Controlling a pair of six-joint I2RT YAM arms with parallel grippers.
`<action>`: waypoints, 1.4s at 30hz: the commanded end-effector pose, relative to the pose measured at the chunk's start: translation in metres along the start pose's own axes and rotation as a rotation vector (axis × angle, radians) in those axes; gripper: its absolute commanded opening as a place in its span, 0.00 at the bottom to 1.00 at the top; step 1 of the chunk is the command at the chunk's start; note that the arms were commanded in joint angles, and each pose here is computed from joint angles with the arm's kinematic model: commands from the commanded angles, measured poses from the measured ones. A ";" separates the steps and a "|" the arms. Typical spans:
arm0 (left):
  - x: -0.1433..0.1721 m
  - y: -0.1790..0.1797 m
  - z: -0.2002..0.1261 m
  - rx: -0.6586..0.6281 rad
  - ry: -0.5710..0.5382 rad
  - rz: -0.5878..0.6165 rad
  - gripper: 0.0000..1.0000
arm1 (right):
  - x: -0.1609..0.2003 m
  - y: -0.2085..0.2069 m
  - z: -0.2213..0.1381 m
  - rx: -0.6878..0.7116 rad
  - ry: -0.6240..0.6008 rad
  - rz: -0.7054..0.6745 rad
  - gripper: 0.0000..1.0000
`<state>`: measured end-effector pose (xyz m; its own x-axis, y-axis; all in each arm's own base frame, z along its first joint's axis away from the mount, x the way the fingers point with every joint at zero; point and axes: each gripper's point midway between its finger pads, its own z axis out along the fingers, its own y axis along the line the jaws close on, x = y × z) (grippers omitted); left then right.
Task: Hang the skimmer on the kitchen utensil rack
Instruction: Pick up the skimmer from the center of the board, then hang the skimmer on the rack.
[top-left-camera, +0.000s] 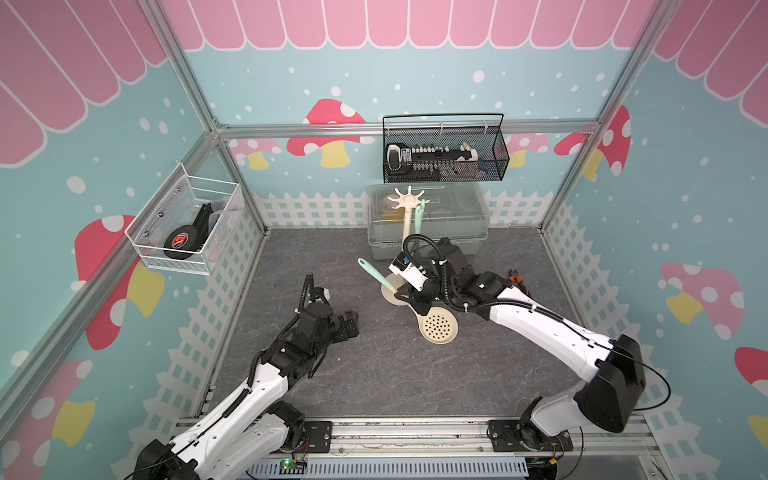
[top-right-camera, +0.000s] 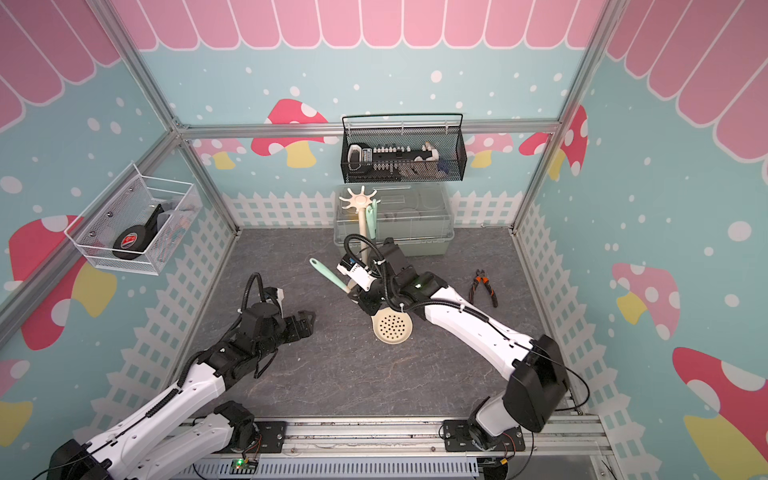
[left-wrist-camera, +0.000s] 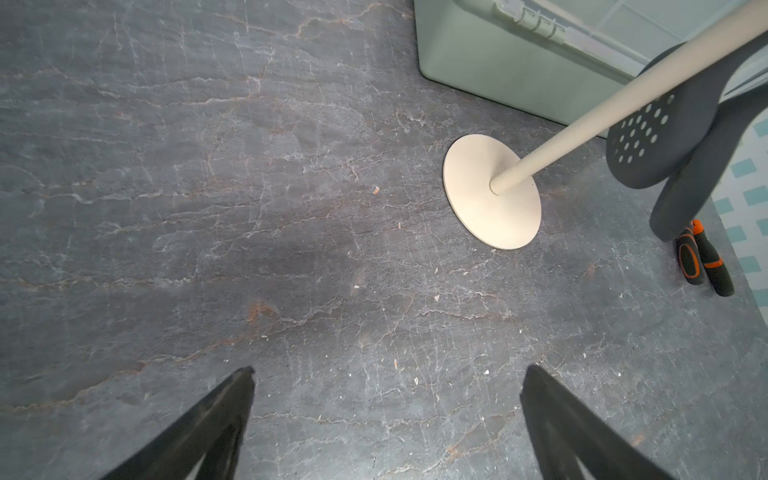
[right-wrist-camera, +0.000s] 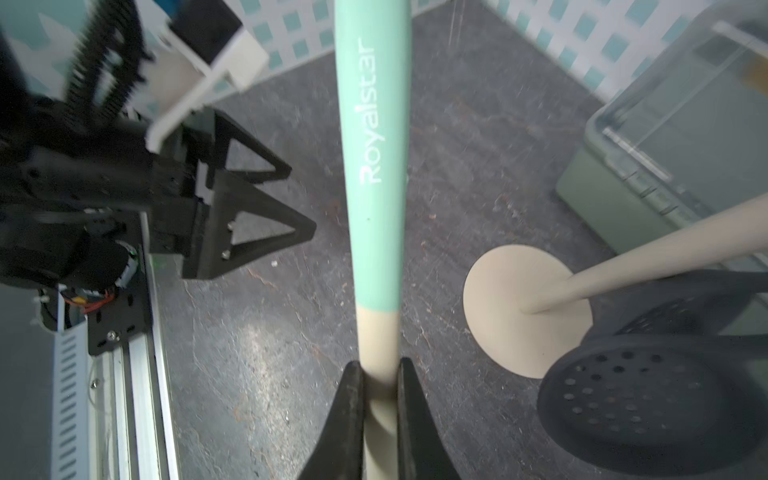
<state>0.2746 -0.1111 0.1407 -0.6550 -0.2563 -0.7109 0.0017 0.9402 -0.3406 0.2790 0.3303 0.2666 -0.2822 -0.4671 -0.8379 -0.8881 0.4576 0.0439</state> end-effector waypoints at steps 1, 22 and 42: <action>-0.022 -0.007 -0.004 -0.003 -0.039 0.067 0.99 | -0.038 0.000 -0.033 0.055 -0.176 0.021 0.00; -0.054 -0.061 0.044 0.145 -0.043 0.048 0.99 | -0.056 -0.065 -0.115 0.538 -0.253 0.187 0.00; -0.063 -0.066 0.045 0.143 -0.058 0.057 0.99 | -0.057 -0.068 -0.096 0.524 -0.169 0.183 0.00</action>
<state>0.3426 -0.1634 0.1653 -0.6327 -0.2111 -0.7451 0.1315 0.9188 -0.3720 0.3206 0.2521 0.3541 -0.3186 -0.2497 -0.9144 -0.5282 0.8478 -0.0475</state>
